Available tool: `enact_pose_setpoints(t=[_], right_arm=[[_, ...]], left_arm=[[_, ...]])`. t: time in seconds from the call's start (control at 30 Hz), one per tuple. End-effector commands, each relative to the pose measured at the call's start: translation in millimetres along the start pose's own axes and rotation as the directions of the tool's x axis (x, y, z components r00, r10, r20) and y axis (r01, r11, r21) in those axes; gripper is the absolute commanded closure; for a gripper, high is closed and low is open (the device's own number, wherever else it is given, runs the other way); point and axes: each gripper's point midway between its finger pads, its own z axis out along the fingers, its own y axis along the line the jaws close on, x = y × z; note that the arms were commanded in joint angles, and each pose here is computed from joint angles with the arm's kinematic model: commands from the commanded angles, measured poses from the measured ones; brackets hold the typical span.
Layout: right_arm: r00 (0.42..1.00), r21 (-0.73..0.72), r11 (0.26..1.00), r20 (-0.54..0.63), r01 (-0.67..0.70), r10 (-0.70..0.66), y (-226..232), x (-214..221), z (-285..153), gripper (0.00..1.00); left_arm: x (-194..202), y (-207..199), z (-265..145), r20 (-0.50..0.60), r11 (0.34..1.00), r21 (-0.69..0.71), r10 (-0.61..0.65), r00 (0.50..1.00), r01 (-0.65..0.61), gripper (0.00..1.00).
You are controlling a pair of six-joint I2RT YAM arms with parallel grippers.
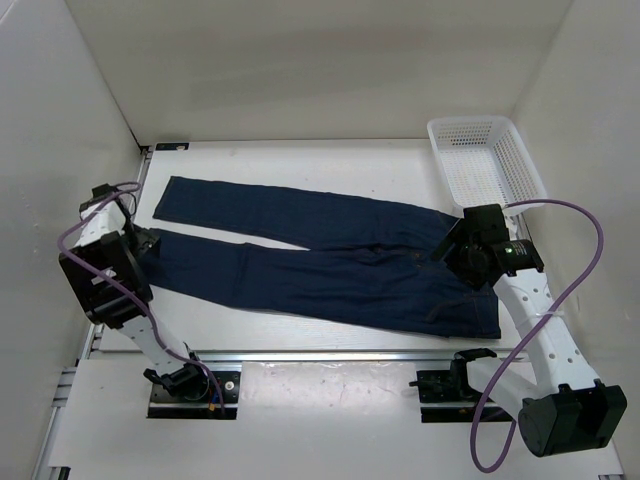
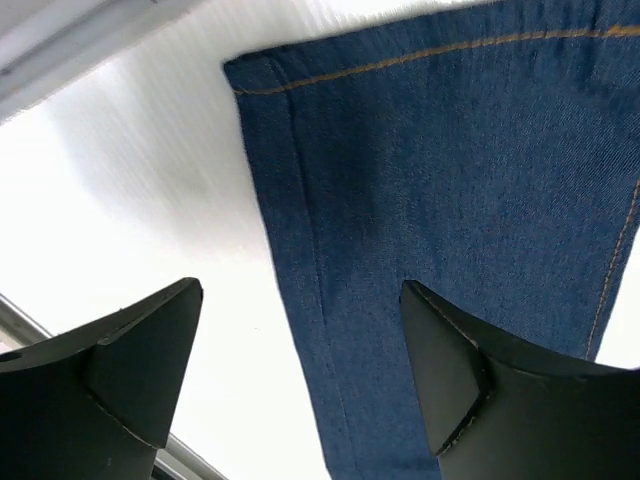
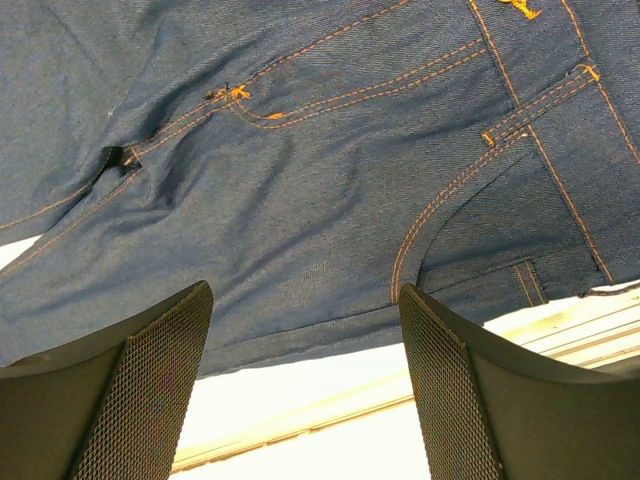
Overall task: Fold and stack the trousers
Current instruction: Flatten the trousers out
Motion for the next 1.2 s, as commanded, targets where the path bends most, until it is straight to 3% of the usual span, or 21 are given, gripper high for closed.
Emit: enact_pose_setpoints(t=[0.0,0.17,0.47,0.53,0.57,0.6,0.77,1.0,1.17], right_arm=[[0.999,-0.012,1.000,0.036,0.004,-0.004,4,-12,-10,0.20],[1.000,-0.019,1.000,0.029,0.004,-0.004,5,-10,-10,0.20],[0.999,-0.025,1.000,0.036,0.003,-0.002,9,-15,-12,0.20],[0.999,-0.032,0.999,0.042,0.002,-0.001,11,-17,-14,0.20],[0.999,-0.032,0.999,0.042,0.002,-0.001,11,-17,-14,0.20],[0.999,-0.032,0.999,0.042,0.002,-0.001,11,-17,-14,0.20],[0.999,-0.035,0.999,0.052,-0.007,0.009,10,-19,-16,0.20],[1.000,-0.044,0.999,0.020,0.008,-0.007,5,-9,-13,0.20],[0.992,-0.029,1.000,-0.127,0.006,-0.010,-14,39,8,0.20]], left_arm=[[8,-7,10,-0.036,0.999,0.031,0.025,0.999,-0.024,0.08],[12,-4,25,-0.070,0.998,-0.004,0.068,0.995,-0.068,0.25],[10,-9,45,-0.108,0.994,-0.024,0.102,0.989,-0.106,0.22],[9,-10,47,-0.111,0.994,-0.026,0.103,0.988,-0.106,0.27],[9,-10,47,-0.111,0.994,-0.026,0.103,0.988,-0.106,0.33],[8,-9,47,-0.107,0.994,-0.034,0.103,0.989,-0.107,0.52],[11,-7,54,-0.120,0.992,-0.052,0.106,0.987,-0.113,0.89],[10,-8,41,-0.092,0.994,-0.035,0.102,0.991,-0.105,0.89],[5,-9,21,-0.034,0.996,-0.010,0.092,0.995,-0.093,0.89]])
